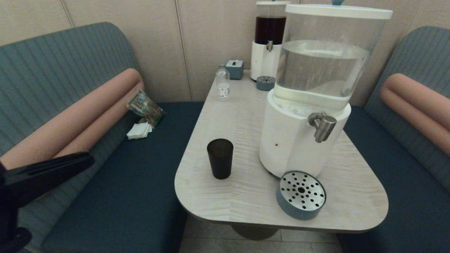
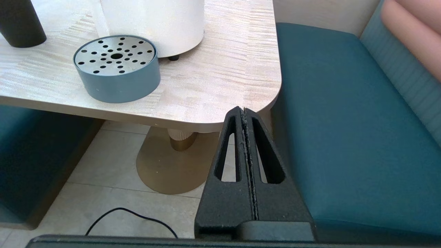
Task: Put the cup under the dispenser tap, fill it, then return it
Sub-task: Pick up the cup
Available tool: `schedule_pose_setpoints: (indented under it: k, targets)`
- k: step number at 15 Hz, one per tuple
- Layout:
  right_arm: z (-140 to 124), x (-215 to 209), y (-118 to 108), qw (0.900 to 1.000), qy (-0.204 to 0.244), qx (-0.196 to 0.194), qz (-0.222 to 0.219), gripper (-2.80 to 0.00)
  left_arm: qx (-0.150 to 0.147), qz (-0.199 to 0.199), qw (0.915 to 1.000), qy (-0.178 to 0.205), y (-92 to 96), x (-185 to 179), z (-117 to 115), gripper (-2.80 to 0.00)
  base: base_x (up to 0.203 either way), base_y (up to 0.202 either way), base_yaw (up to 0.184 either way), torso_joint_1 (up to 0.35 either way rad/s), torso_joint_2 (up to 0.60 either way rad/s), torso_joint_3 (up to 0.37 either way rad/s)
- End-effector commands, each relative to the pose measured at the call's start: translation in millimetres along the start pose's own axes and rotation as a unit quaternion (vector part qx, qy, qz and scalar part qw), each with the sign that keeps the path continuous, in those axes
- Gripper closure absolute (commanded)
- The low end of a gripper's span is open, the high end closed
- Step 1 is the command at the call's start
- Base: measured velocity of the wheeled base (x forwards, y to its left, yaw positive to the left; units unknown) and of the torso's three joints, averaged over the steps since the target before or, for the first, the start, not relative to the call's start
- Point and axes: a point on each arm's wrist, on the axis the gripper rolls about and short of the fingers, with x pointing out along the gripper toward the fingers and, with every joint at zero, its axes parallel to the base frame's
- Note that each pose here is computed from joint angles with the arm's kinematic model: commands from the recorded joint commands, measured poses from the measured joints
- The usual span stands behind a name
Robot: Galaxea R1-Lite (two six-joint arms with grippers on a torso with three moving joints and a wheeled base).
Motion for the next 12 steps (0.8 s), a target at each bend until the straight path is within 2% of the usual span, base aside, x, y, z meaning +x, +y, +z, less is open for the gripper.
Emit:
schedule_pose_setpoints:
  k: [1, 2, 5, 6, 8, 10, 12]
  targets:
    - [-4, 1, 0, 1.0, 0.007, -0.002, 0.0, 0.0, -0.02, -0.035, 0.9987, 0.031, 32.1, 33, -24, -0.84, 0.0, 0.0, 0.0, 0.0, 0.0, 0.0]
    - [-4, 1, 0, 1.0, 0.007, -0.002, 0.0, 0.0, -0.011, -0.047, 0.9985, 0.028, 42.3, 43, -34, -2.8, 0.0, 0.0, 0.0, 0.0, 0.0, 0.0]
    - [-4, 1, 0, 1.0, 0.007, -0.002, 0.0, 0.0, 0.033, -0.068, 0.9972, 0.003, 72.7, 73, -61, -2.8, 0.0, 0.0, 0.0, 0.0, 0.0, 0.0]
    - [-4, 1, 0, 1.0, 0.008, -0.002, 0.002, 0.0, 0.041, -0.07, 0.9967, 0.005, 82.6, 82, -74, -2.8, 0.0, 0.0, 0.0, 0.0, 0.0, 0.0]
    - [-4, 1, 0, 1.0, 0.007, -0.002, 0.001, 0.0, 0.079, -0.083, 0.9933, 0.015, 98.9, 93, -99, -2.8, 0.0, 0.0, 0.0, 0.0, 0.0, 0.0]
    - [-4, 1, 0, 1.0, 0.007, -0.004, 0.001, 0.0, 0.097, -0.091, 0.991, 0.021, 114.8, 102, -112, -2.8, 0.0, 0.0, 0.0, 0.0, 0.0, 0.0]
    - [-4, 1, 0, 1.0, 0.007, -0.005, 0.002, 0.0, 0.116, -0.099, 0.9882, 0.014, 137.1, 114, -116, -2.8, 0.0, 0.0, 0.0, 0.0, 0.0, 0.0]
